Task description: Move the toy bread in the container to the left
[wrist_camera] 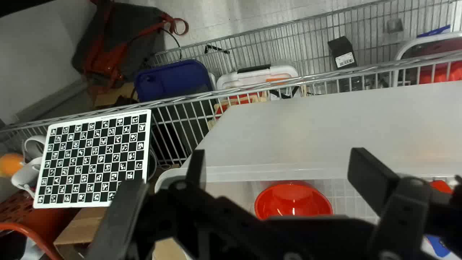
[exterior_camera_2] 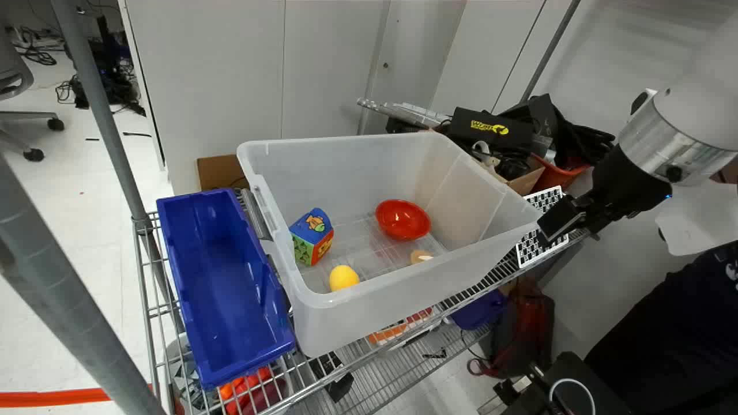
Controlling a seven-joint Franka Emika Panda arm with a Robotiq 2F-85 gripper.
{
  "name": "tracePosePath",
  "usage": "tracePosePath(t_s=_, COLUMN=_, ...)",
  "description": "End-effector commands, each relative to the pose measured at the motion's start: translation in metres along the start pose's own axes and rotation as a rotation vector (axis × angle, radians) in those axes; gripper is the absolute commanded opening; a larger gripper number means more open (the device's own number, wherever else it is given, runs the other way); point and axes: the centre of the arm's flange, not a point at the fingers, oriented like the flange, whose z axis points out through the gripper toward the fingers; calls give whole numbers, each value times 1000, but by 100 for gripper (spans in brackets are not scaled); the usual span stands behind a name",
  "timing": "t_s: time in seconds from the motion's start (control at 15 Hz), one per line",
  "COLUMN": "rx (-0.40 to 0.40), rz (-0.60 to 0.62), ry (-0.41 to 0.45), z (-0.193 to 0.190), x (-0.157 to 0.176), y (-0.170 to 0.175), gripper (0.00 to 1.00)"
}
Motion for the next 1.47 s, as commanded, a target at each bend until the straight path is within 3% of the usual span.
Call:
tracePosePath(t_s=0.0, rx=0, rz=0, ry=1, z=-1, x=0, y=0, gripper=100)
tracePosePath(t_s=0.6, rx=0, rz=0, ry=2, z=-1, x=1, y=0, gripper=100)
tracePosePath(t_s=0.8, rx=48, rz=54, ry=13, z=-5, x=20, y=-5, gripper=100)
tracePosePath(t_s=1.2, rx=84, rz=183, ry=119, z=-8, x=85, y=-13, gripper=100)
tracePosePath(t_s=1.33, rx=203, rz=275, ry=109, z=9, x=116, y=-18, gripper=100)
tracePosePath(t_s=1.4, rx=199, rz=316, ry=98, z=28, x=134, y=-18, gripper=100)
